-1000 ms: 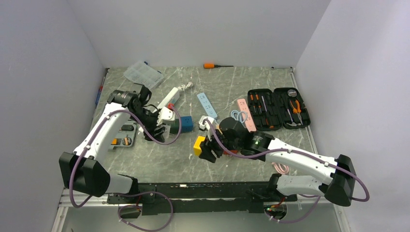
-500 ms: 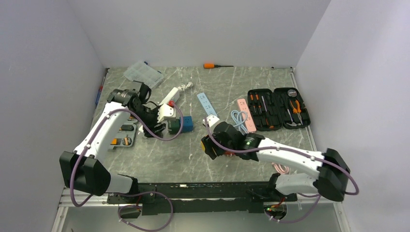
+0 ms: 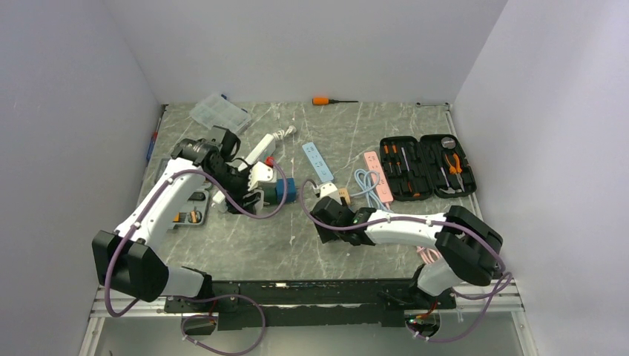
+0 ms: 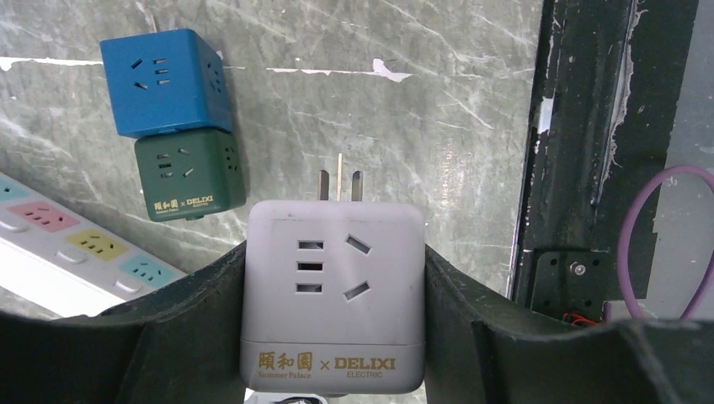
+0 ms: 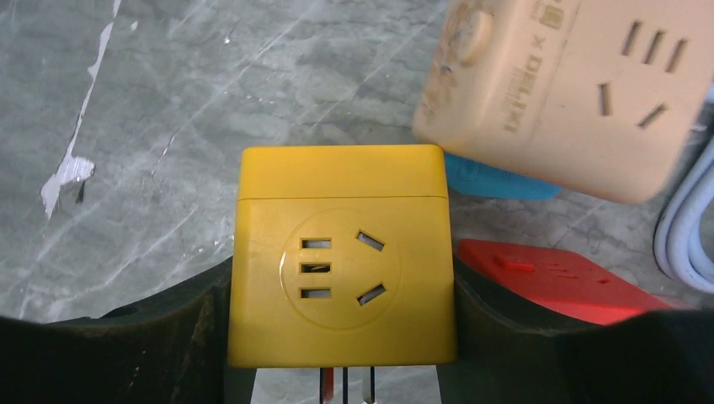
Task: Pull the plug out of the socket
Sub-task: Place the socket at the center of the board.
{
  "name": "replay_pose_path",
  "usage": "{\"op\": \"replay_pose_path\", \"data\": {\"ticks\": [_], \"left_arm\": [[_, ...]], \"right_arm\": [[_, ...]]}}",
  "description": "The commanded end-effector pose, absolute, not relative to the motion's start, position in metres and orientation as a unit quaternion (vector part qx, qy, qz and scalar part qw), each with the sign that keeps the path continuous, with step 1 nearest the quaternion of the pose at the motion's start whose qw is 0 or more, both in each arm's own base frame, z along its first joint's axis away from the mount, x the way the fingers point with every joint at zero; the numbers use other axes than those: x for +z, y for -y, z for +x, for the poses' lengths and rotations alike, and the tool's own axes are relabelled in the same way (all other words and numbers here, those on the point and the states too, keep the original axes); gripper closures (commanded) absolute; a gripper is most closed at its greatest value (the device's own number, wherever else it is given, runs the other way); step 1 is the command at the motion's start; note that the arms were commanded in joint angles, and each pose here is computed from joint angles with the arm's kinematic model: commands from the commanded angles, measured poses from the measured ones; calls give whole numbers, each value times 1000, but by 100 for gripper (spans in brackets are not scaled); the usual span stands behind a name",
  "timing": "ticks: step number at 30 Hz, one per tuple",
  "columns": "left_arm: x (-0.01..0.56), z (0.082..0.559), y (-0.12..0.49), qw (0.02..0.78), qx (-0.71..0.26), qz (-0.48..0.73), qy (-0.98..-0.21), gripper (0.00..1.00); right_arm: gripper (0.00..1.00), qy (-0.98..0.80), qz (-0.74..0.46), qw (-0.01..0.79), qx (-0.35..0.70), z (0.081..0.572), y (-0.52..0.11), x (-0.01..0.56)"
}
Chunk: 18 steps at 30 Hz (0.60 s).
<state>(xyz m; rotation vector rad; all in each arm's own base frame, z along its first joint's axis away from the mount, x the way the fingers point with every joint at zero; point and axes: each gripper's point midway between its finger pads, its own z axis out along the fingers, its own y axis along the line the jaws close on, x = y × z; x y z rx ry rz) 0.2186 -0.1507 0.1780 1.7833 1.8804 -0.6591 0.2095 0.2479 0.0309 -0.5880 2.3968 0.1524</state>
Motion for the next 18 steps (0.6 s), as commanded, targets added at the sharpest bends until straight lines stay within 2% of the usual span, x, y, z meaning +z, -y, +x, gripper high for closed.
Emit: {"op": "replay_pose_path", "data": {"ticks": [1, 6, 11, 14, 18], "left_arm": [[186, 213, 161, 255, -257, 648, -670, 96], [181, 213, 163, 255, -262, 645, -671, 96], [173, 210, 173, 257, -264, 646, -669, 97], [165, 205, 190, 266, -263, 653, -658, 97], [151, 186, 221, 242, -300, 667, -638, 97]], "right_arm": [[42, -920, -144, 364, 23, 224, -231, 38], [18, -919, -125, 370, 53, 212, -222, 44], [1, -916, -108, 382, 66, 213, -221, 70], [0, -906, -90, 408, 67, 221, -219, 105], [0, -872, -72, 468, 123, 236, -226, 179]]}}
